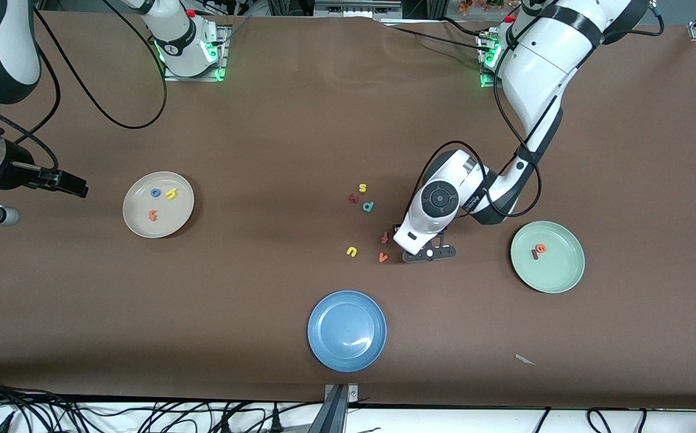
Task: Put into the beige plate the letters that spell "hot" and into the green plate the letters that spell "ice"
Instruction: 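Close the left gripper on the teal c and lift it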
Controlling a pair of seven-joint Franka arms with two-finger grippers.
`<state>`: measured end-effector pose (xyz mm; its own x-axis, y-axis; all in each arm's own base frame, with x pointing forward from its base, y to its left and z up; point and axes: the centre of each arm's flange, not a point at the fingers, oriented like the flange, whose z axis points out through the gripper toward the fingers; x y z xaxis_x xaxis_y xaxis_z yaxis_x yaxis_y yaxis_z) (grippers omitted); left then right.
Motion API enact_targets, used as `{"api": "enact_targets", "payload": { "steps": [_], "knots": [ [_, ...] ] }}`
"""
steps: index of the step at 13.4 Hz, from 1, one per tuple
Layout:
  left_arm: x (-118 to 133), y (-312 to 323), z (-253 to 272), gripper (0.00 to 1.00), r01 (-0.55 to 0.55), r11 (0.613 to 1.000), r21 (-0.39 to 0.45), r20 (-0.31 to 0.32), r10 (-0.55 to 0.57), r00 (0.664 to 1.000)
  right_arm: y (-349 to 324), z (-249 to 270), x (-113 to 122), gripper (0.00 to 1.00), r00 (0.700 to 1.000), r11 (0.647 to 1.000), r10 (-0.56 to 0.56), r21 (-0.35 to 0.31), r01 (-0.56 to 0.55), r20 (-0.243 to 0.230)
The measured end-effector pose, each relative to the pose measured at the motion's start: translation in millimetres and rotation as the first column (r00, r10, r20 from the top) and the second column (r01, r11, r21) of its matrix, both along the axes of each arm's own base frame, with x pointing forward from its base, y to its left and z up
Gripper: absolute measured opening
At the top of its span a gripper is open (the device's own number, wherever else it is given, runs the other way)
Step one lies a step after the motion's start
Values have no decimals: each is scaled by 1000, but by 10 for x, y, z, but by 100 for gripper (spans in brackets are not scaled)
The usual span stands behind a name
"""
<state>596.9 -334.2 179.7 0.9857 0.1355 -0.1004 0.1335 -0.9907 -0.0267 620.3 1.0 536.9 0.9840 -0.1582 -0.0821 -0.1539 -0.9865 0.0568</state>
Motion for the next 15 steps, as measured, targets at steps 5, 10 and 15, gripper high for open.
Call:
{"api": "enact_targets", "payload": {
  "steps": [5, 10, 15],
  "knots": [
    [27, 58, -15, 45, 13, 1000, 11, 4, -13, 1000, -97, 58, 5, 100, 1000, 999, 4, 31, -4, 12],
    [26, 65, -34, 48, 13, 1000, 13, 1, -13, 1000, 58, 118, -11, 100, 998, 998, 60, -13, -59, 21],
    [49, 62, -69, 48, 10, 1000, 10, 0, -10, 1000, 49, 91, 11, 100, 998, 998, 60, -14, -59, 38]
  ]
}}
